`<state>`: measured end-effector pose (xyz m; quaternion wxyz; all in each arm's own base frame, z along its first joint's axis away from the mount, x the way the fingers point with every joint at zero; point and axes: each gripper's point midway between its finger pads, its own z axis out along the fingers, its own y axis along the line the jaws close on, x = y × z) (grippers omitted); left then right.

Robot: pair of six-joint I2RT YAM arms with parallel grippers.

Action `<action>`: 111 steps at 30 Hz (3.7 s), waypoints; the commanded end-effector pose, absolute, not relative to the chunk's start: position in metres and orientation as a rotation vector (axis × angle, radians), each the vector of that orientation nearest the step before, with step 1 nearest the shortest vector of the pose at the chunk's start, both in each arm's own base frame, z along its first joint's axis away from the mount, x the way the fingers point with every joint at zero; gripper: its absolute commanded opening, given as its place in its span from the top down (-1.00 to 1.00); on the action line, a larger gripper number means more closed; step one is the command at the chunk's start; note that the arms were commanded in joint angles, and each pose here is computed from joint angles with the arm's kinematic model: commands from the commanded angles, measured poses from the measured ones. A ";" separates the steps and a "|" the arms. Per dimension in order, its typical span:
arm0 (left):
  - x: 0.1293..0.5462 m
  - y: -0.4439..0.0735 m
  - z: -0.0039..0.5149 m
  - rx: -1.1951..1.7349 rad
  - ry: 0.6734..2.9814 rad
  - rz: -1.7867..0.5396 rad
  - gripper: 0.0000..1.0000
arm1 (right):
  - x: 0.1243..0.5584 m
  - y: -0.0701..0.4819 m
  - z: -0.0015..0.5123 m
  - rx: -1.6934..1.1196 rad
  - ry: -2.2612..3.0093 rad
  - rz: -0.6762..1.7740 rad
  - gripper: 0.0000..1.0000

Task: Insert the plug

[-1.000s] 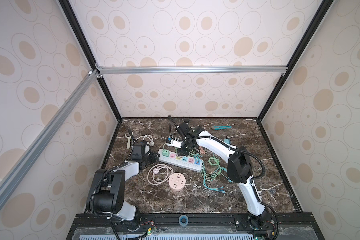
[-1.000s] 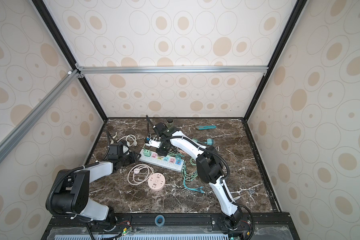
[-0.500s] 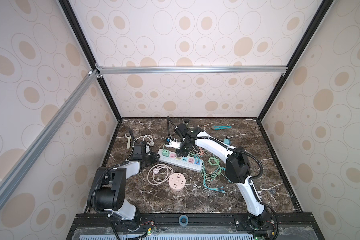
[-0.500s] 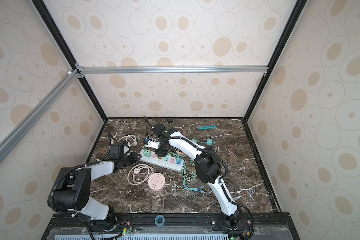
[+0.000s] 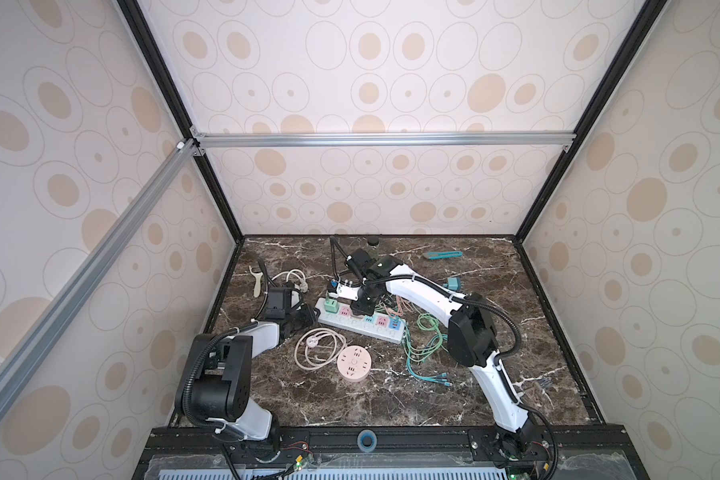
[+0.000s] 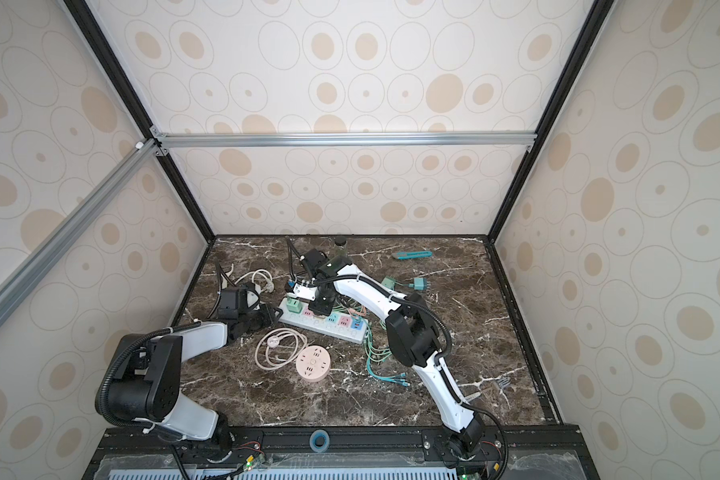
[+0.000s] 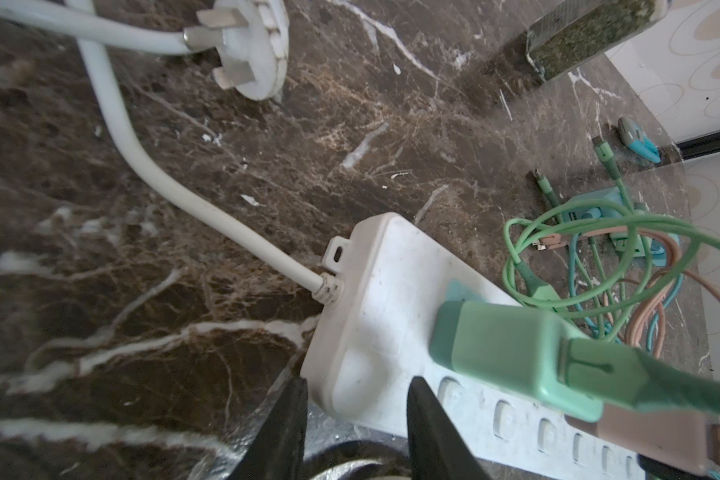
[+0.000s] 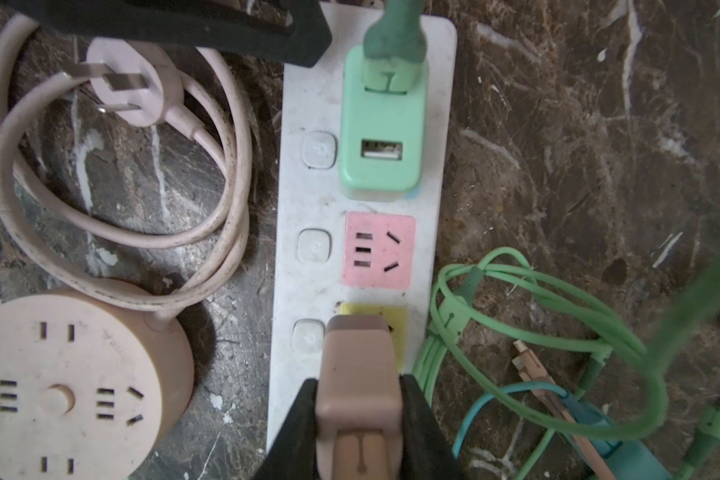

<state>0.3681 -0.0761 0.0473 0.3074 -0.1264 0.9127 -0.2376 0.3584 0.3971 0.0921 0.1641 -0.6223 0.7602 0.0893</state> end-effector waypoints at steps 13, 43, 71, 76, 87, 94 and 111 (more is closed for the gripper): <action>0.377 -0.075 0.059 -0.309 2.375 -0.630 0.20 | 0.351 0.394 0.075 -1.869 2.167 0.161 0.88; 0.374 -0.072 0.062 -0.334 2.354 -0.657 0.20 | 0.340 0.377 0.030 -1.911 2.257 0.106 0.95; 0.364 -0.059 0.102 -0.360 2.268 -0.623 0.19 | 0.348 0.368 0.001 -1.918 2.294 0.059 0.92; 0.359 -0.056 0.106 -0.374 2.254 -0.620 0.18 | 0.346 0.365 0.000 -1.925 2.311 0.052 0.90; 0.352 -0.051 0.122 -0.376 2.214 -0.606 0.13 | 0.352 0.370 0.023 -1.855 2.299 0.056 0.80; 0.347 -0.047 0.135 -0.375 2.176 -0.595 0.05 | 0.357 0.381 0.057 -1.768 2.262 0.105 0.61; 0.343 -0.043 0.153 -0.359 2.134 -0.576 -0.12 | 0.351 0.383 0.101 -1.666 2.279 0.179 0.14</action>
